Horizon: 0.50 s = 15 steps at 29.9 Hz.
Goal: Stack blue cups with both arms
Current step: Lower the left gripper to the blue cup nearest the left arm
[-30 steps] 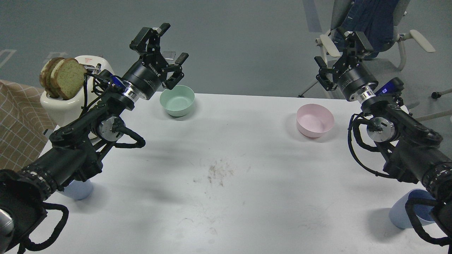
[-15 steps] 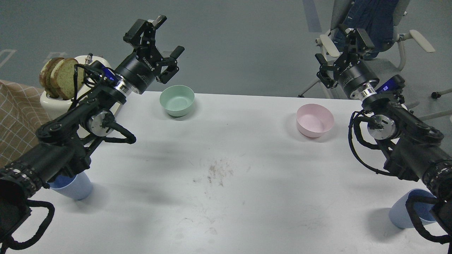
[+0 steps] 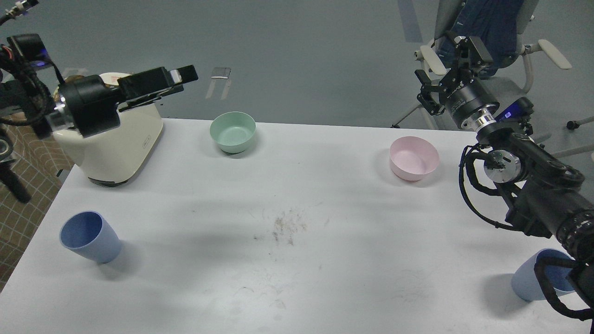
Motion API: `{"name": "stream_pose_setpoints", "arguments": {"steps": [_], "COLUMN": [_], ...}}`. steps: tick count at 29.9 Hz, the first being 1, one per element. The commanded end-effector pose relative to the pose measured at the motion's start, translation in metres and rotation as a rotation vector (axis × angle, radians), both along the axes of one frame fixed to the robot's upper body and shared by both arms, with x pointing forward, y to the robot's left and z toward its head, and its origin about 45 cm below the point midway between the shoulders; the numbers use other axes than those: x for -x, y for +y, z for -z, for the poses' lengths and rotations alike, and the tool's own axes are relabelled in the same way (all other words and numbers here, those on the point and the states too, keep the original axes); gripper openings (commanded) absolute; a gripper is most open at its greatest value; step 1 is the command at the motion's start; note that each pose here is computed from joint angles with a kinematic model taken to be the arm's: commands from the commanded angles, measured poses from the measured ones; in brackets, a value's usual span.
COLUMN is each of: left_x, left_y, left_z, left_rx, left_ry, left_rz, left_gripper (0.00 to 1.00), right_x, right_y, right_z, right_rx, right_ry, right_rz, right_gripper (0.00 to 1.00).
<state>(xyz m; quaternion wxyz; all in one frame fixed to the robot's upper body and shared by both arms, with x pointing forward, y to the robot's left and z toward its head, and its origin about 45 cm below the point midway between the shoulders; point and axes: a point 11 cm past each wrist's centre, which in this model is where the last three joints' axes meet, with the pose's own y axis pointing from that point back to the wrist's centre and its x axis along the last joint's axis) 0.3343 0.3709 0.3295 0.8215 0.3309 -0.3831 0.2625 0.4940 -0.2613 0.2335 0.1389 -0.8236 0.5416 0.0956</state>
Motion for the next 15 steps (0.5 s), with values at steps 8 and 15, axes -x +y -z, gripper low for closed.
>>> {"name": "stream_pose_setpoints", "arguments": {"steps": [8,15], "left_x": [0.087,0.118], "left_y": [0.103,0.129], "left_z": [0.06,0.091], "left_rx": [-0.5,-0.533], "left_ry": [0.007,0.095], "left_rz": [-0.059,-0.104], "left_gripper": [0.97,0.95], "right_x": [0.001,0.002], "right_y": [0.0,0.004], "right_z": [0.001,0.003], "right_rx": [0.001,0.001], "right_ry": [0.002,0.005], "right_rz": [-0.003,-0.011], "right_gripper": [1.0,1.0]}}
